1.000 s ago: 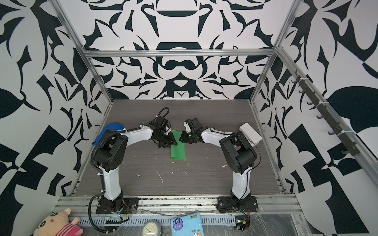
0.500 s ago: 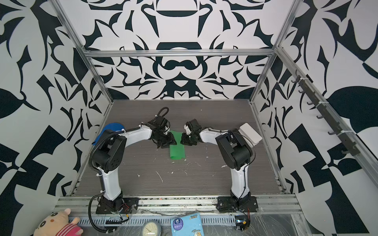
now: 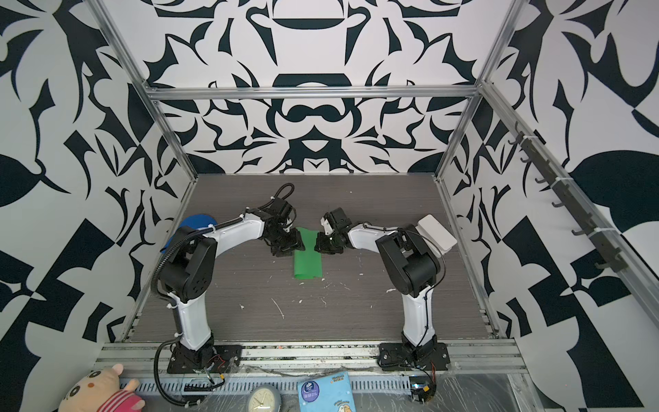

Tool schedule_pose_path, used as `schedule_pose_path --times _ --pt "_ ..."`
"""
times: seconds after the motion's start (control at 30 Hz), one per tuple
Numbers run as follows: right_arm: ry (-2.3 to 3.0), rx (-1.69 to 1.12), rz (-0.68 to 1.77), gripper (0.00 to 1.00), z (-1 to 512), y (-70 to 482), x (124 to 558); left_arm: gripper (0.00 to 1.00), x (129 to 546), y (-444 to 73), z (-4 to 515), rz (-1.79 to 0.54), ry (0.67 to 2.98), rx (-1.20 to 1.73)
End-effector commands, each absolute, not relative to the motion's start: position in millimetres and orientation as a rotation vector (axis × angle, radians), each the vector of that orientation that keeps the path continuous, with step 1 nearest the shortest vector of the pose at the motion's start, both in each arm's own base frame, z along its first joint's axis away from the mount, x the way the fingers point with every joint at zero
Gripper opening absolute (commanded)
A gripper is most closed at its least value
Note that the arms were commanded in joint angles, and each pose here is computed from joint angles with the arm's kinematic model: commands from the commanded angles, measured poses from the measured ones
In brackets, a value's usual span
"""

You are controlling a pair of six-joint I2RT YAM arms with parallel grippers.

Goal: Fold a paper plane with a square sheet of paper (pick it up from the middle)

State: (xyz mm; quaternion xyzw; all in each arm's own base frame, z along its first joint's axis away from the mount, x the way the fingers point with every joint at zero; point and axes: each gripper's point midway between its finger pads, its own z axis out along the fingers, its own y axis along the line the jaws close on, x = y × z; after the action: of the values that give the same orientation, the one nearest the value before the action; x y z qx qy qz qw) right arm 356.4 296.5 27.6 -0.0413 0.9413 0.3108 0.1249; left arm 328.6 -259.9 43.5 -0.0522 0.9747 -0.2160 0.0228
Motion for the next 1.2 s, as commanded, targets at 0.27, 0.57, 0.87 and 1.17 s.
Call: schedule_pose_path --times 0.27,0.57,0.87,1.17 --pt "2.632 -0.143 1.102 0.18 57 323 363 0.59 322 -253 50 -0.598 3.052 -0.179" --pt "2.622 -0.148 1.101 0.18 60 325 362 0.52 320 -243 49 -0.535 3.053 -0.171" --pt "2.585 -0.107 0.926 0.22 67 301 368 0.48 321 -243 53 -0.670 3.010 -0.148" --pt "2.621 -0.150 0.994 0.34 61 311 362 0.45 319 -231 43 -0.685 3.019 -0.200"
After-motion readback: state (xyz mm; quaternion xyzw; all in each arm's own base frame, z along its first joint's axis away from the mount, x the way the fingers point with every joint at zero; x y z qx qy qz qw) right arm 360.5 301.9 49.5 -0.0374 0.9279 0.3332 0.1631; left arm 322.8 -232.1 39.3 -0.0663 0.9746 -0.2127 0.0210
